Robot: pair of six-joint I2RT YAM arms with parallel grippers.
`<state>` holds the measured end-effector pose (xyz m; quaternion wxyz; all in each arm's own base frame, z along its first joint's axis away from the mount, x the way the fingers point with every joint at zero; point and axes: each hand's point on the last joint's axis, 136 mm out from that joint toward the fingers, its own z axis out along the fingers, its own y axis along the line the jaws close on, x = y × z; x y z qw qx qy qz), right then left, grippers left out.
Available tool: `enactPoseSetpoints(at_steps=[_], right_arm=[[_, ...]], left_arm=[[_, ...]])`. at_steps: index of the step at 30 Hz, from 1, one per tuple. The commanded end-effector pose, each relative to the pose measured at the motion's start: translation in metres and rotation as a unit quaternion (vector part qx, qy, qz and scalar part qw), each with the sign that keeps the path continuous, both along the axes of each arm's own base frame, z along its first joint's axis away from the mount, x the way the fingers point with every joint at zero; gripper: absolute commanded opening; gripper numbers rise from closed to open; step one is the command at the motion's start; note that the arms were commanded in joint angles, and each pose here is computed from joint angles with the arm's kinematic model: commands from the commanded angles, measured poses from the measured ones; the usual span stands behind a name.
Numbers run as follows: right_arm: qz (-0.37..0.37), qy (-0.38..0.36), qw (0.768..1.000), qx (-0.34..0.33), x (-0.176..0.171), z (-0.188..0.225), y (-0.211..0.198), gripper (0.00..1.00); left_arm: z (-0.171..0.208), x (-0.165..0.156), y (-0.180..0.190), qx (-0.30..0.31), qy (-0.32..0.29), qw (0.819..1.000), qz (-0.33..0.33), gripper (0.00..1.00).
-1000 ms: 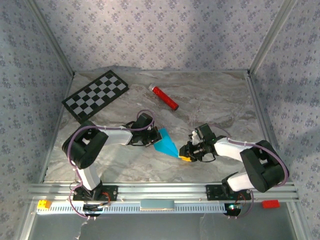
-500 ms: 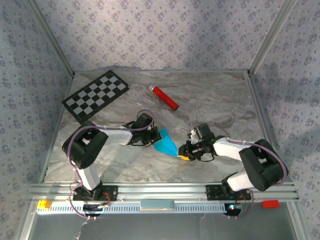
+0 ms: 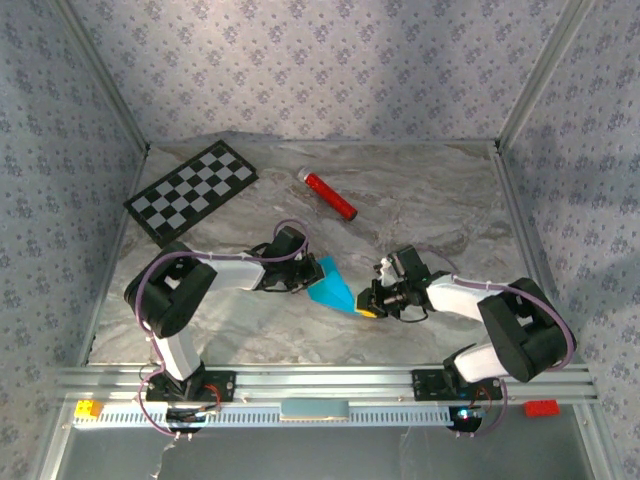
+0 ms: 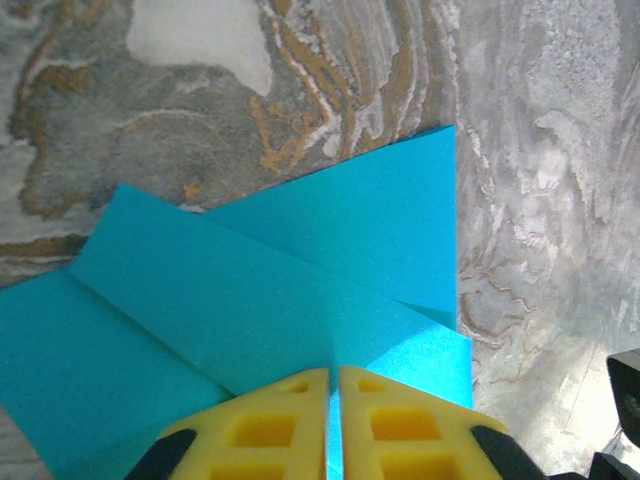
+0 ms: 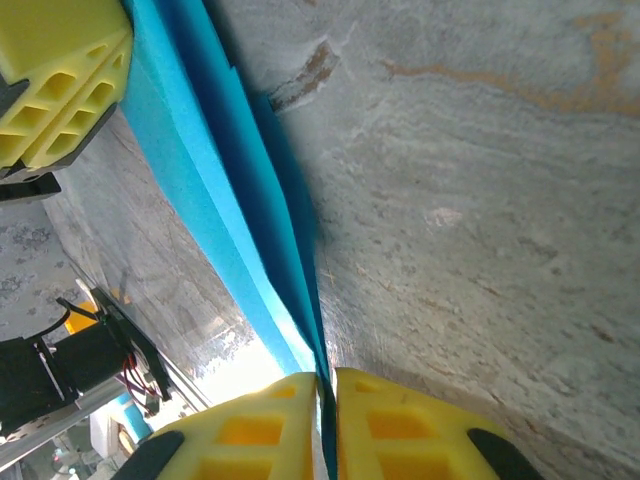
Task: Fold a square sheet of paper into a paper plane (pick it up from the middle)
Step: Turn over the paper at the center of the table.
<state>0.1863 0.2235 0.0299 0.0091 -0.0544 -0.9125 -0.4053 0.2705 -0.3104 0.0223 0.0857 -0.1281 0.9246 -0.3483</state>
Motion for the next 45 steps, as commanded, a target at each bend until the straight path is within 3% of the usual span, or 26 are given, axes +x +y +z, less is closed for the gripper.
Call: enactPoseSetpoints(at_steps=[1,5,8,12,24,30,32,38,41,45], right_arm=[[0.013,-0.007,1.000,0.013,0.002,0.007,0.005,0.08],[0.015,-0.016,1.000,0.008,0.001,0.011,0.001,0.05],[0.008,-0.034,0.999,-0.002,0.004,0.018,-0.005,0.04],[-0.003,-0.095,0.995,-0.030,0.012,0.041,-0.017,0.03],[0.005,-0.264,0.941,-0.210,0.028,0.114,-0.067,0.02],[0.037,-0.319,0.884,-0.339,0.033,0.131,-0.089,0.02],[0.061,-0.335,0.857,-0.388,0.034,0.134,-0.093,0.02],[0.093,-0.339,0.766,-0.538,0.044,0.141,-0.110,0.01],[0.120,-0.350,0.734,-0.570,0.046,0.141,-0.103,0.01],[0.137,-0.356,0.709,-0.593,0.047,0.135,-0.090,0.01]], left_arm=[[0.012,-0.001,-0.005,-0.021,-0.011,1.000,-0.011,0.15],[0.036,0.003,-0.007,-0.037,-0.043,0.998,-0.015,0.25],[0.061,0.005,-0.004,-0.040,-0.079,0.996,-0.017,0.39],[0.098,0.006,0.009,-0.022,-0.143,0.989,-0.015,0.54],[0.164,-0.005,0.090,0.012,-0.298,0.951,0.083,0.57],[0.158,-0.019,0.122,0.023,-0.313,0.942,0.116,0.58],[0.150,-0.023,0.132,0.026,-0.293,0.946,0.135,0.63],[0.138,-0.028,0.137,0.012,-0.262,0.955,0.140,0.65],[0.136,-0.028,0.140,0.020,-0.251,0.957,0.143,0.66],[0.134,-0.026,0.144,0.026,-0.243,0.958,0.152,0.66]])
